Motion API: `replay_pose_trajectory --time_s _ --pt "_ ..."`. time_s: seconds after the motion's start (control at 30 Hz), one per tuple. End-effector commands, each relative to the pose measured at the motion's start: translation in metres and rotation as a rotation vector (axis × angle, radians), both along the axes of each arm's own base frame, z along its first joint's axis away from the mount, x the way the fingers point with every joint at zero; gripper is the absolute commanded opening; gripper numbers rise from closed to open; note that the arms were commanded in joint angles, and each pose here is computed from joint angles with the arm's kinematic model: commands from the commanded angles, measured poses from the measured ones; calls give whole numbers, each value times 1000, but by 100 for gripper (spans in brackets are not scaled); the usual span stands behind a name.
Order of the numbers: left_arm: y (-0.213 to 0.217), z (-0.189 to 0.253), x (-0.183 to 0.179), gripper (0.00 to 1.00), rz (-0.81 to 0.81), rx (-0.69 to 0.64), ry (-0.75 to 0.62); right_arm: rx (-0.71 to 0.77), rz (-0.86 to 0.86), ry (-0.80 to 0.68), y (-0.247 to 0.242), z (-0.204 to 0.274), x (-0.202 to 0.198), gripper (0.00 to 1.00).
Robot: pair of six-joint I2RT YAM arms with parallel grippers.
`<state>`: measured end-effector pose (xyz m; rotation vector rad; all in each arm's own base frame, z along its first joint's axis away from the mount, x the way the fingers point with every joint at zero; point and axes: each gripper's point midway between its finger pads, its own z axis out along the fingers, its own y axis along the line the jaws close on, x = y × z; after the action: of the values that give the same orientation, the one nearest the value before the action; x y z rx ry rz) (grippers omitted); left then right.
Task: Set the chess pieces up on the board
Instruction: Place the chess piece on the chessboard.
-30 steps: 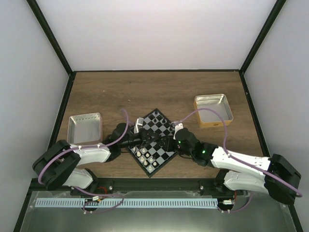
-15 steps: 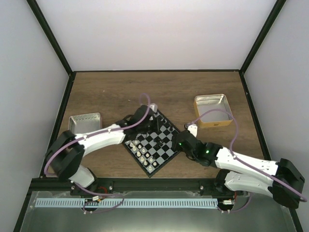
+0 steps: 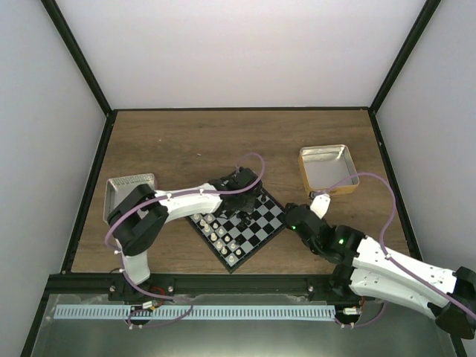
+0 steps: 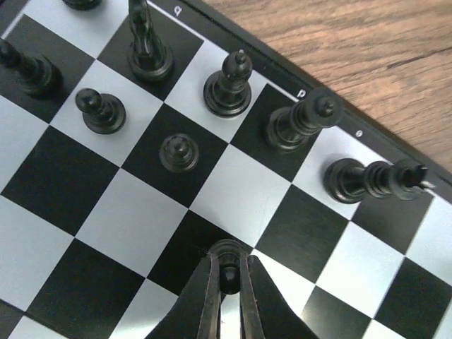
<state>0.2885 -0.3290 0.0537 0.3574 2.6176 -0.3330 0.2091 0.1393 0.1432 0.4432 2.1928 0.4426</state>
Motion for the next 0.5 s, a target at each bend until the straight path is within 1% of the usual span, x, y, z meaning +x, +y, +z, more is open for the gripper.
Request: replay_pose_trajectory --time_s 0.0,0.27,0.47 --pt "-3 -4 6 4 -20 40 -16 -42 -50 -14 -15 -5 0 63" --pt "-8 -11 14 6 -33 71 -28 -48 -43 -4 -14 -10 -1 63" --pt "-8 -16 17 9 -31 94 -28 -48 -41 3 -14 -12 -2 63"
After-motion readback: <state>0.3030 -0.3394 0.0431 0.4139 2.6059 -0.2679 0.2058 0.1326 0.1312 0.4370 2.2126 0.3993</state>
